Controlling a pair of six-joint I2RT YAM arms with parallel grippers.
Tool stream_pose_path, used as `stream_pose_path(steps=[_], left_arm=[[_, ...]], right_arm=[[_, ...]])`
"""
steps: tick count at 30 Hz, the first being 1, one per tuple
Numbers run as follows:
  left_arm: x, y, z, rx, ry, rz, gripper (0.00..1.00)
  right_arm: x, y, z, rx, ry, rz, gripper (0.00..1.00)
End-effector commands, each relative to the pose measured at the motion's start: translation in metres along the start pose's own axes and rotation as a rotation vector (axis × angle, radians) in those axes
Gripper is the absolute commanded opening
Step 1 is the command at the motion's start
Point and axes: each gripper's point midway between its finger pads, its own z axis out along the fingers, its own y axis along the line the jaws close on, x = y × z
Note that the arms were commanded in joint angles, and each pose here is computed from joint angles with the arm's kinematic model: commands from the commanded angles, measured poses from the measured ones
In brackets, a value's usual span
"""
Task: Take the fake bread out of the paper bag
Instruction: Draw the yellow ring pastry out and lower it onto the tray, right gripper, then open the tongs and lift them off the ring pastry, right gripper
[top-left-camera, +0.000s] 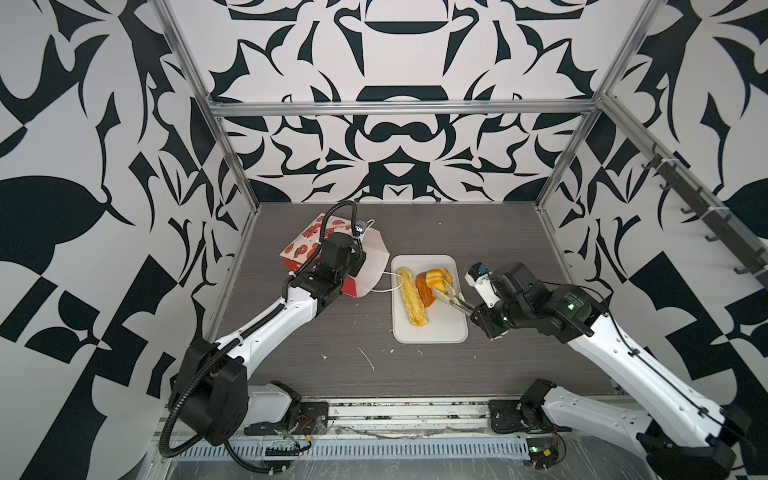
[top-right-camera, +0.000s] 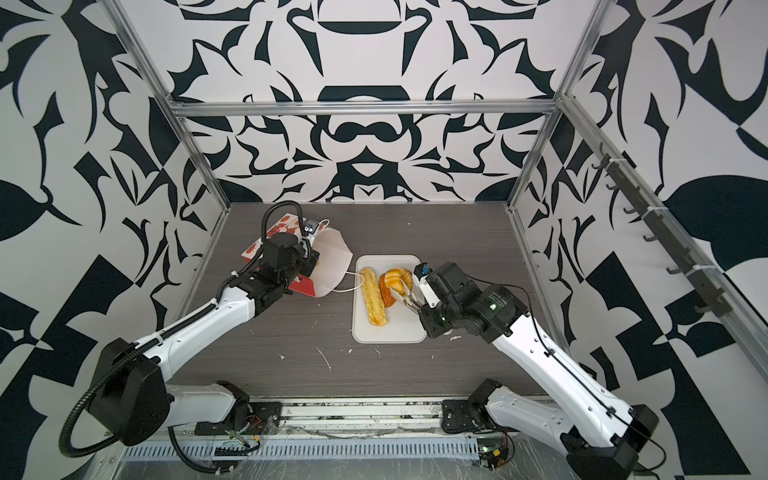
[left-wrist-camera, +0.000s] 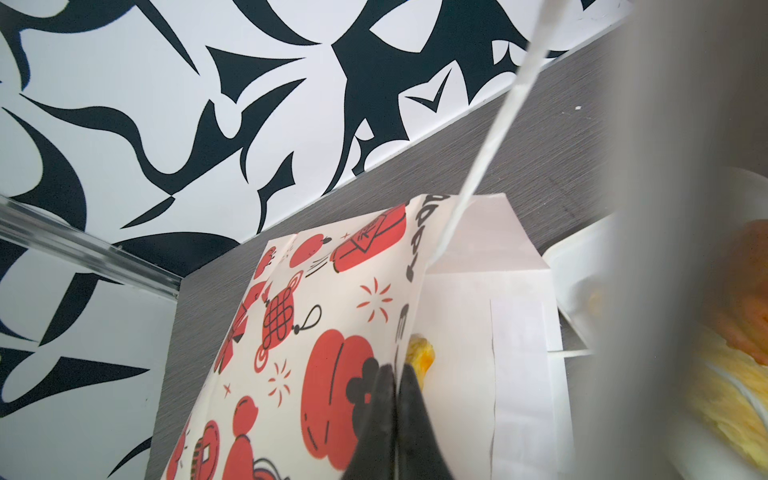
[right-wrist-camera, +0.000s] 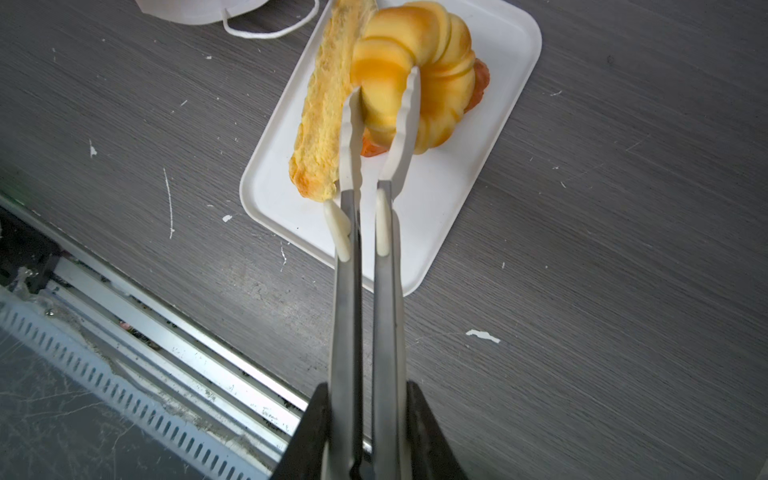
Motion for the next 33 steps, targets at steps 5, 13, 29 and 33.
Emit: stream_pose_path(steps=[5, 13, 29, 33], left_arm=[[0.000, 0.007, -0.006, -0.022, -0.030, -0.028, 0.00], [0.002, 0.004, -0.005, -0.012, -0.040, -0.034, 0.00], [0.008, 0.004, -0.001, -0.001, -0.057, -0.063, 0.00], [0.008, 0.005, -0.001, -0.001, -0.062, -0.066, 0.00]], right_arm=[[0.019, -0.003, -0.016, 0.057, 0.155, 0.035, 0.00], [0.044, 0.002, -0.007, 0.057, 0.251, 0.089, 0.00], [0.057, 0.020, 0.030, 0.080, 0.381, 0.016, 0.02], [0.052, 0.021, 0.032, 0.082, 0.365, 0.016, 0.13]])
